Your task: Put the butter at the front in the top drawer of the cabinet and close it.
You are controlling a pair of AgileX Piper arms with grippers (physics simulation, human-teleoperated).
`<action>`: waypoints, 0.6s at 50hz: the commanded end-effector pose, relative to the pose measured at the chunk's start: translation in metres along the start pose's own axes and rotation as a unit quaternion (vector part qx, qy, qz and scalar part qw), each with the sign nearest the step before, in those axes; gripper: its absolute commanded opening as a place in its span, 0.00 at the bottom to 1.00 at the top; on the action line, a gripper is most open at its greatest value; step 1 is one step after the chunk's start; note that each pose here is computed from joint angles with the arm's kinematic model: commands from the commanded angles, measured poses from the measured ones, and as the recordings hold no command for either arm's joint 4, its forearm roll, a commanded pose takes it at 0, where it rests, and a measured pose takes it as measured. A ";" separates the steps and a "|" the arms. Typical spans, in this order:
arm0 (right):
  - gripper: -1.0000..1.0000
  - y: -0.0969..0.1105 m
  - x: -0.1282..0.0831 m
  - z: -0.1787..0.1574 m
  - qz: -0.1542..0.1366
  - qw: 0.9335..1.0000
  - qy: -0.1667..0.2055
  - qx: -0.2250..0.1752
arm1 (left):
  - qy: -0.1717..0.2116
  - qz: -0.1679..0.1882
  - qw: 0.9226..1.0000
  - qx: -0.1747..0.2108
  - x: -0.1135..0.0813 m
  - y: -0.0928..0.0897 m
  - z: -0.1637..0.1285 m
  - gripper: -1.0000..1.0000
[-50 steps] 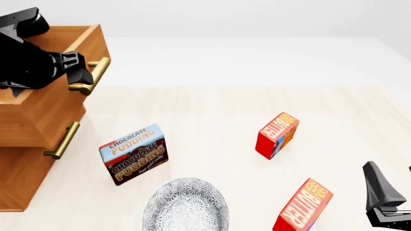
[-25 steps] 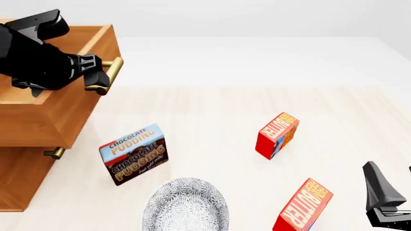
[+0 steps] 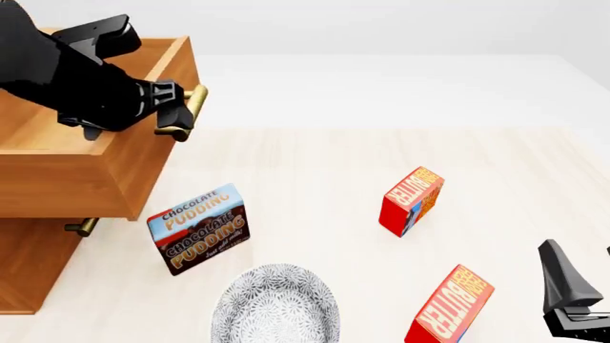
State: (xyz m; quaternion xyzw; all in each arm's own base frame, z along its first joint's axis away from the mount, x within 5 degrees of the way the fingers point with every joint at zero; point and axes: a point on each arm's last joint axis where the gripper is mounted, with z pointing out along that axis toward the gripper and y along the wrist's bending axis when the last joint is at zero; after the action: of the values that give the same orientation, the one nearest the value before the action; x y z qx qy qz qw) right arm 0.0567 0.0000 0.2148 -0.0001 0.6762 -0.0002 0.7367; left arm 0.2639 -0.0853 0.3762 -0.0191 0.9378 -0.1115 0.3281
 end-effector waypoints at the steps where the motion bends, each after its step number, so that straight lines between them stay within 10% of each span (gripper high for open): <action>1: 1.00 0.000 0.000 0.000 0.000 1.000 0.000 0.000 | 0.009 0.014 1.000 0.013 0.000 -0.013 0.009 1.00; 30: 1.00 0.000 0.000 0.000 0.000 1.000 0.000 0.000 | -0.007 0.049 0.999 0.003 -0.024 -0.008 -0.027 1.00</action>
State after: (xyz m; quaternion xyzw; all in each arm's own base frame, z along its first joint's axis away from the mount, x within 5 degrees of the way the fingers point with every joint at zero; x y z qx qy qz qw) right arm 0.0567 0.0000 0.2148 -0.0001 0.6762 -0.0002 0.7368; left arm 0.2677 -0.0905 0.3899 0.0109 0.9403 -0.0976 0.3259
